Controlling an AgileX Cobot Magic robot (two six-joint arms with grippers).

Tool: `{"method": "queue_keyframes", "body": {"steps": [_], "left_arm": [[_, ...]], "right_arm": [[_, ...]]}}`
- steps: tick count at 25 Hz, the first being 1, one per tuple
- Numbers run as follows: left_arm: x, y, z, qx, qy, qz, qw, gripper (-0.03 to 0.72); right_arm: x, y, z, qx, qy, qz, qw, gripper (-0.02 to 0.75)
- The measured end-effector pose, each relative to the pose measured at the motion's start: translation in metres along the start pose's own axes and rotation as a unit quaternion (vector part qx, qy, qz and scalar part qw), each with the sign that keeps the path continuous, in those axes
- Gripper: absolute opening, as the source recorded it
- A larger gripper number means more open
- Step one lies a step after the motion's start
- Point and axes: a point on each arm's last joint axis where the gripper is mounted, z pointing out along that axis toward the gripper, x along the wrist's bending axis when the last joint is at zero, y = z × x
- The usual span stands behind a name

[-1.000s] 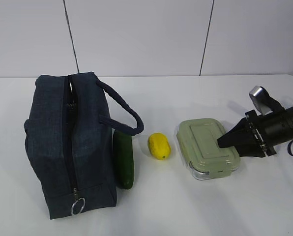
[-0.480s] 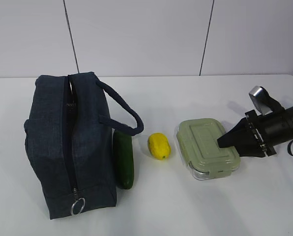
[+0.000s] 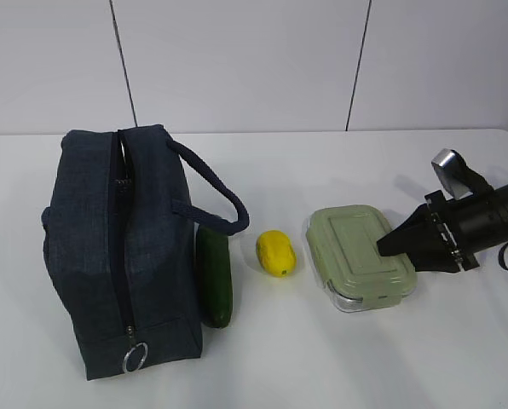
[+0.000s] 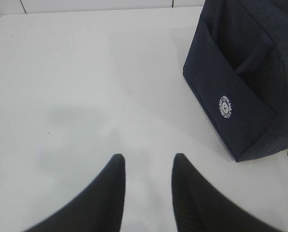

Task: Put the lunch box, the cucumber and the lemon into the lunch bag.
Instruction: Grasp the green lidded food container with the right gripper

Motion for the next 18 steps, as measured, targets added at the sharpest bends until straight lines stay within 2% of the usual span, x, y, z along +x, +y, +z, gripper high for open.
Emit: {"method": "queue_keyframes", "body": {"steps": [18], "left_arm": [[0.0000, 0.0000, 0.0000, 0.000, 0.000, 0.000, 1.000, 0.239]], "right_arm": [[0.0000, 0.0000, 0.0000, 0.000, 0.000, 0.000, 1.000, 0.357]]}}
